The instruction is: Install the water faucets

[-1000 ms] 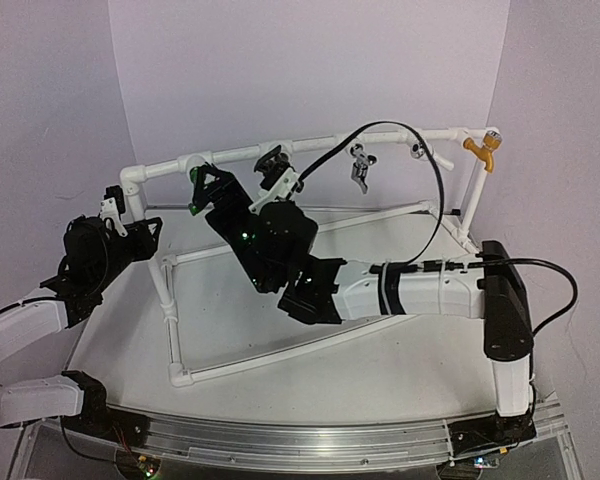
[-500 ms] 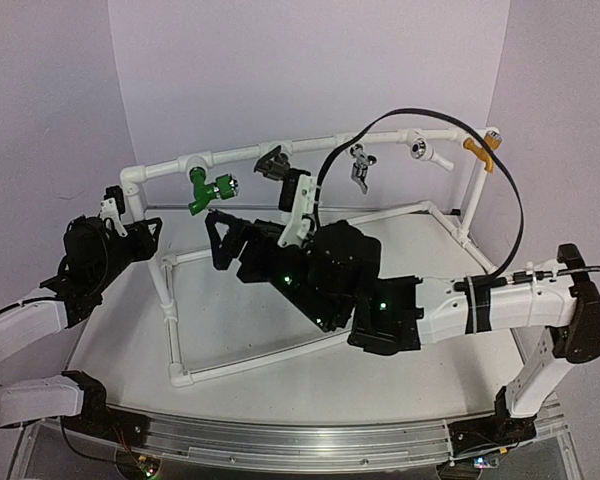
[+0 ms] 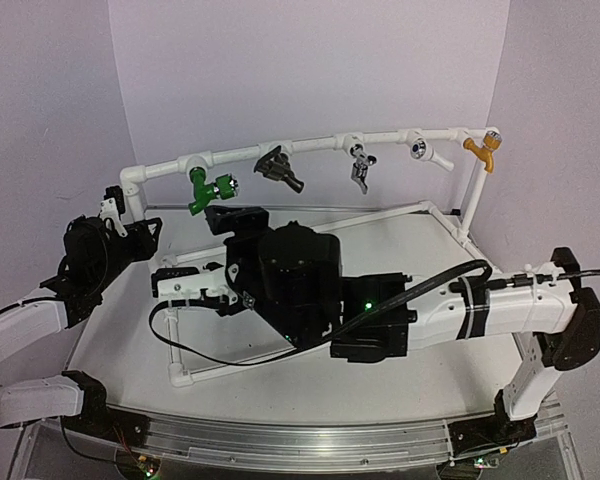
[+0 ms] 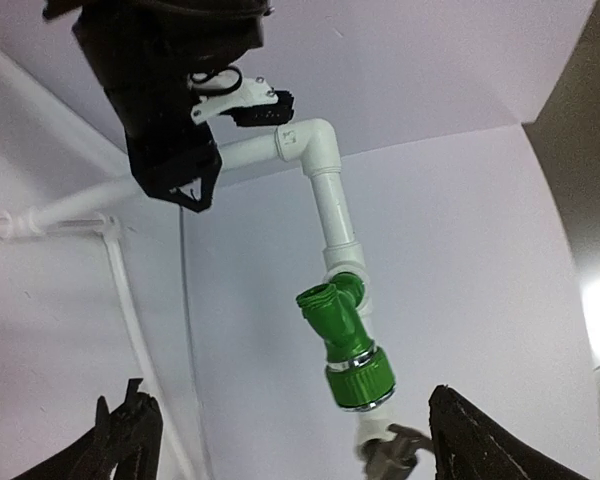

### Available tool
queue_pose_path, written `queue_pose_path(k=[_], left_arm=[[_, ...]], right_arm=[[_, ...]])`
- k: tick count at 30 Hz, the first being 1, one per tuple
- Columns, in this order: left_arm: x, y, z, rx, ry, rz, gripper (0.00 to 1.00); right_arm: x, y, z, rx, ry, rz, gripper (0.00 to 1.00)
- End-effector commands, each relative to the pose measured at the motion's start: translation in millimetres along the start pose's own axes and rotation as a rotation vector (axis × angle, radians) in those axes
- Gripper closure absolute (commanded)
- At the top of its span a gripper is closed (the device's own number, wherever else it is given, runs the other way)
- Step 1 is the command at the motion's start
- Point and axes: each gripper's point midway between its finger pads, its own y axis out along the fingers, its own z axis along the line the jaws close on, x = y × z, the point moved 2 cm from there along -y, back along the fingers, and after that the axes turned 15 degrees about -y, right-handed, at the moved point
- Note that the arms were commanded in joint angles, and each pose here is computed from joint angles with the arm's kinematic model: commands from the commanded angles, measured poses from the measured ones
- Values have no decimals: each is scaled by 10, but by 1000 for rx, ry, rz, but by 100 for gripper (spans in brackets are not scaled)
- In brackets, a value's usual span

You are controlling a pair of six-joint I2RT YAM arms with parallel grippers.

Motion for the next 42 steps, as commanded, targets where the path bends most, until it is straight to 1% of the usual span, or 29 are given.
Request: queue_pose_path(k=[1,4,10,13,17,25,37,40,42], left_arm=[[-244,-17,-173,-63,-176,145,100],[-228,-23,-186,-68,-169,141,100],[-214,-37,-196,-72,-159,137,100],[-217,-35,-201,-74,-161,140,100],[-211,-46,-206,-77,-161,139,100],[-200,-46,-209,-77,-155,137,100],[-211,-29,-216,-79,-160,146,100],[-214,-36,-220,-81,-164,147,100],[-216,-41,-214,-80,-167,147,100]], right_arm=[[-33,201,-245,-58,-414,102,11],[-51,345,-246,-57,-496,140,15],[-83,590,-266,-75,-547,192,22],[-95,688,-306,-95,-541,203,27],[-191,828,-341,-100,-534,249,30],[-349,979,-346,-96,-520,307,41],[-446,1141,-345,-116,-411,357,66],[-441,1184,-339,-127,-376,360,73],[-450,1207,-342,-133,-353,368,80]])
